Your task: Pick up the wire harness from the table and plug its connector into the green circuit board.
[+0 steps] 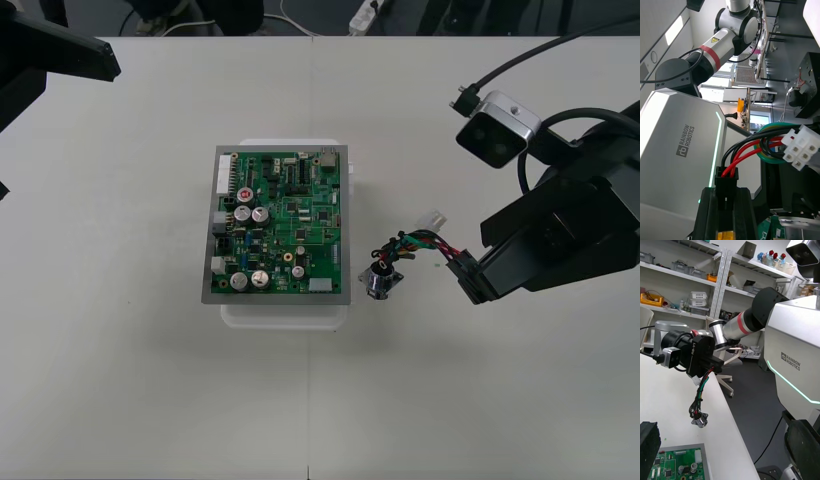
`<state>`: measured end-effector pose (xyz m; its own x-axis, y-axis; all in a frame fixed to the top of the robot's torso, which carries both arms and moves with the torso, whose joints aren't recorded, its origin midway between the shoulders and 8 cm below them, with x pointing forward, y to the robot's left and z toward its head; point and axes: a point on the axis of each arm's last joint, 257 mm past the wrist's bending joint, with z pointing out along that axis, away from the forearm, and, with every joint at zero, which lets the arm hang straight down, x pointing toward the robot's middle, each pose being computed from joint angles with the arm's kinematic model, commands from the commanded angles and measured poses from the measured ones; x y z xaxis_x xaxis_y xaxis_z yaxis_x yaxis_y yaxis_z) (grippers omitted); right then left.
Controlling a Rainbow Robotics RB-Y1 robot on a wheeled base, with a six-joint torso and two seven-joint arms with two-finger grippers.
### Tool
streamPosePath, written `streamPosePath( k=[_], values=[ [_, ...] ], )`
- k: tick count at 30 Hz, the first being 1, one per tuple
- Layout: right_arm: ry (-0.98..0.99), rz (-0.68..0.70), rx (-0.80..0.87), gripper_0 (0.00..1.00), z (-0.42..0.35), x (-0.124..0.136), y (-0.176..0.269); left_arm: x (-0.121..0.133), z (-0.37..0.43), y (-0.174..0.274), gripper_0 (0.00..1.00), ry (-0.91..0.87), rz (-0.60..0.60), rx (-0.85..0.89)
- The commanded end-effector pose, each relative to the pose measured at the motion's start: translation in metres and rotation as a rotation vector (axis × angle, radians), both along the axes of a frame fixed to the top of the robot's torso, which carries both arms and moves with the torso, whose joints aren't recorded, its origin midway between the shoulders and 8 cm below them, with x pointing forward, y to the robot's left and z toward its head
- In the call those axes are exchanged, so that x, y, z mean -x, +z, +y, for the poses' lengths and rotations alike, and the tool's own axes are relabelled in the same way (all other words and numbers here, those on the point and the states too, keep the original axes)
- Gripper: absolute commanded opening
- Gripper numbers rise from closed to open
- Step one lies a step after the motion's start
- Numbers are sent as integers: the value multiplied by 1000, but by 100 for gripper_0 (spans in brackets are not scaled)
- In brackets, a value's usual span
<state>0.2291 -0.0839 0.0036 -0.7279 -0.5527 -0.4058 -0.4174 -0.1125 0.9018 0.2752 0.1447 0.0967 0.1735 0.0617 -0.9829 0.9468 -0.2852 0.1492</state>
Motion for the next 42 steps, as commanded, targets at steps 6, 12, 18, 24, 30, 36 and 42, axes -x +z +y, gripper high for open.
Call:
streamPosePath(
  k=[6, 12, 18, 24, 30, 36, 42],
  values=[
    [58, 31, 11, 0, 13, -5, 21, 8, -4, -6, 100, -19, -94, -117],
    [91, 50, 19, 0, 21, 0, 26, 10, -4, -6, 100, -27, -118, -111],
    [143, 68, 33, 0, 28, 10, 25, 10, -4, -6, 100, -33, -140, -102],
    [210, 104, 46, 0, 37, 22, 27, 11, -4, -5, 100, -37, -154, -95],
    [236, 92, 34, 0, 46, 24, 33, 12, -4, -4, 100, -42, -158, -89],
    [253, 91, 49, 0, 57, 20, 35, 12, -4, -3, 100, -44, -161, -85],
    [260, 89, 49, 0, 66, 15, 38, 13, -4, -3, 100, -49, -168, -81]
  ],
)
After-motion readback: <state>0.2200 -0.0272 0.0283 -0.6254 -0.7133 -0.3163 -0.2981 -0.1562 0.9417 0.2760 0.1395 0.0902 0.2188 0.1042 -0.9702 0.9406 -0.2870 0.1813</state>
